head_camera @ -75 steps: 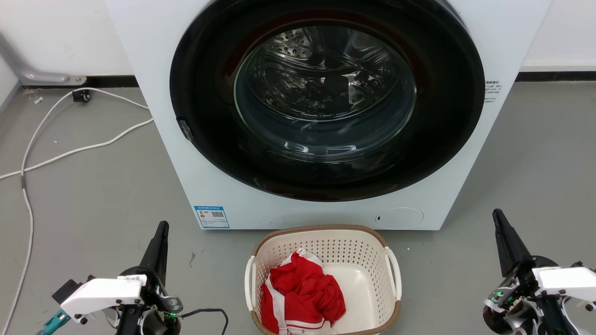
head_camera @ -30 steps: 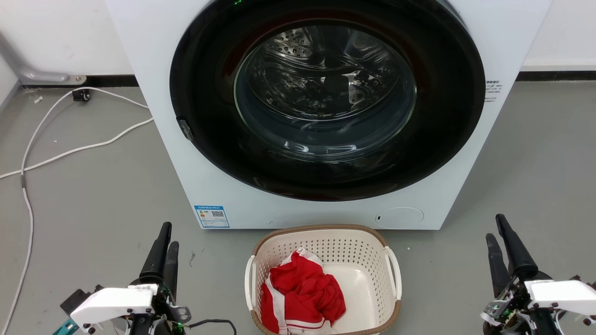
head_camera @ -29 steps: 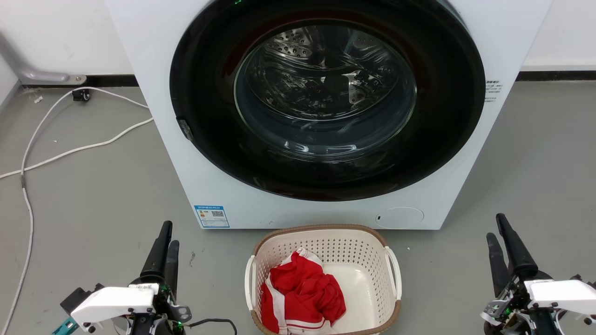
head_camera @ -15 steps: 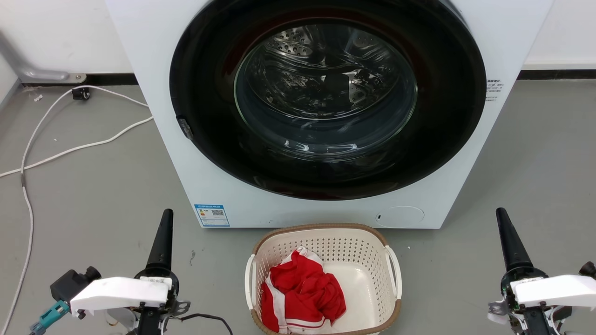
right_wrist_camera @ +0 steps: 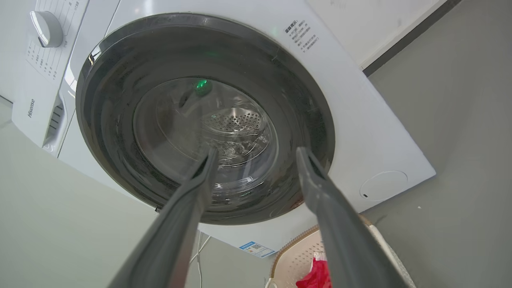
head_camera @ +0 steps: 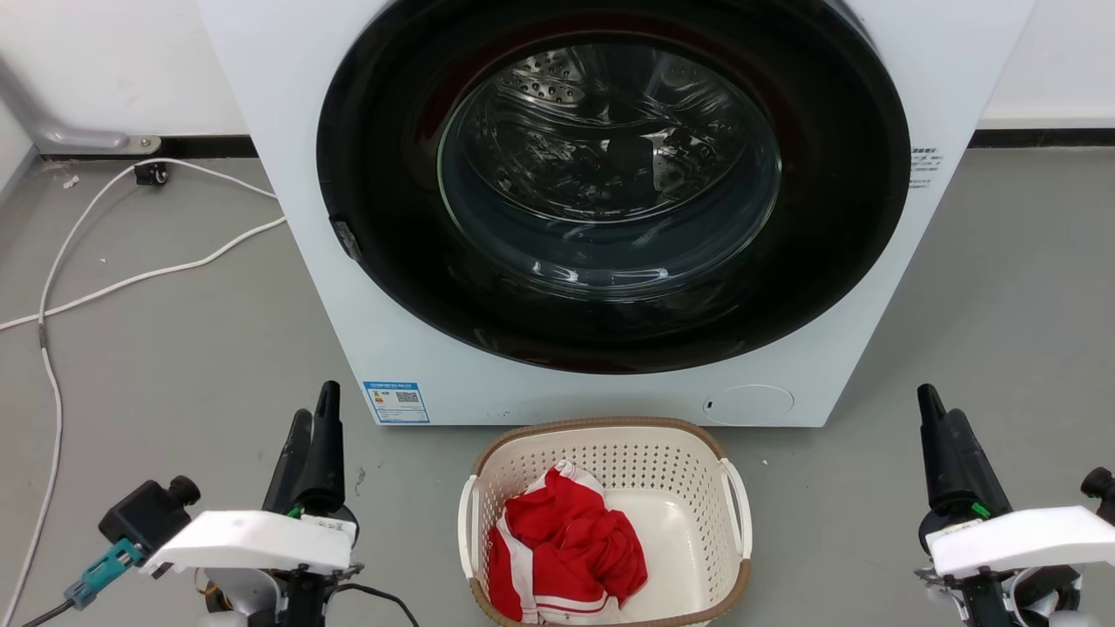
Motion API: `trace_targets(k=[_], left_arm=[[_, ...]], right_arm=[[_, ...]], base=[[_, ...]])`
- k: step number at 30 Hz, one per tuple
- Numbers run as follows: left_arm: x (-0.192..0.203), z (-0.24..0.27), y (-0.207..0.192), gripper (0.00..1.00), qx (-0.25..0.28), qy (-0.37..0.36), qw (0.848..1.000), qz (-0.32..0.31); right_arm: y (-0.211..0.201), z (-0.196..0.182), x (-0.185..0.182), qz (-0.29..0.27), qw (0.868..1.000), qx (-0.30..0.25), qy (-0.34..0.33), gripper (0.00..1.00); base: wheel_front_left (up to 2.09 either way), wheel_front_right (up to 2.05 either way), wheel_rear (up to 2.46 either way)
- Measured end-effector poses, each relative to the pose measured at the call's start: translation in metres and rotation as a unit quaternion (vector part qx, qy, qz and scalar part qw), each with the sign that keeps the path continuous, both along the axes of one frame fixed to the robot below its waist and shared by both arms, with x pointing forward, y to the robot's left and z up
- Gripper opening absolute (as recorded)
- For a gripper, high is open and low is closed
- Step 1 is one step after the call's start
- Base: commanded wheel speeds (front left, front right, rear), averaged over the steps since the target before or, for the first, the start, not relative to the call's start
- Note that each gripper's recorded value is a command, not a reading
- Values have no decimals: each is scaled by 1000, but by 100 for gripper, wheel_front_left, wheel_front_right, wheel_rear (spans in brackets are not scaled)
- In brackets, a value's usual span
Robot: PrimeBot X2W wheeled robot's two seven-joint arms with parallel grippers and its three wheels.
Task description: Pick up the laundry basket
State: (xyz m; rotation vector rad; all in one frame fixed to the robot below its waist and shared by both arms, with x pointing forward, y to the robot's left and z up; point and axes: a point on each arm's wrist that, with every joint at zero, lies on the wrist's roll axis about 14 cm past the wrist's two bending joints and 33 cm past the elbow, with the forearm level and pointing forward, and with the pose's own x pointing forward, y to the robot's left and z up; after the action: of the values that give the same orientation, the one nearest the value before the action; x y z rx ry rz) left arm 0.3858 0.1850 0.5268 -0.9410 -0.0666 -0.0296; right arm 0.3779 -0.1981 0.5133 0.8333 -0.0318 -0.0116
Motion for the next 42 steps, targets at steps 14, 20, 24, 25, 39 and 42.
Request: trace_targets(k=[14,20,24,25,39,42], left_arm=[[0,0,-12,100,126,-5,992,-8],[0,-2,-15,100,166,-6,986,-9],[-1,-3,-17,100,191,-7,982,-8],[-1,-3,-17,100,196,-8,981,-8],[-1,-8,-21,100,266,-10,964,-10],[-2,-9,-23,100,282,-10,959,-12]], right_arm=[[5,5,-1,8,992,-125,-6,100],[7,6,-3,11,985,-170,-10,100],[8,10,-2,11,980,-197,-16,100],[9,10,-2,12,979,-203,-17,100],[13,12,-4,19,957,-288,-22,100],[14,10,-4,21,952,-305,-21,100]], base=[[0,0,0],[0,0,0],[0,0,0],[0,0,0],[0,0,0],[0,0,0]])
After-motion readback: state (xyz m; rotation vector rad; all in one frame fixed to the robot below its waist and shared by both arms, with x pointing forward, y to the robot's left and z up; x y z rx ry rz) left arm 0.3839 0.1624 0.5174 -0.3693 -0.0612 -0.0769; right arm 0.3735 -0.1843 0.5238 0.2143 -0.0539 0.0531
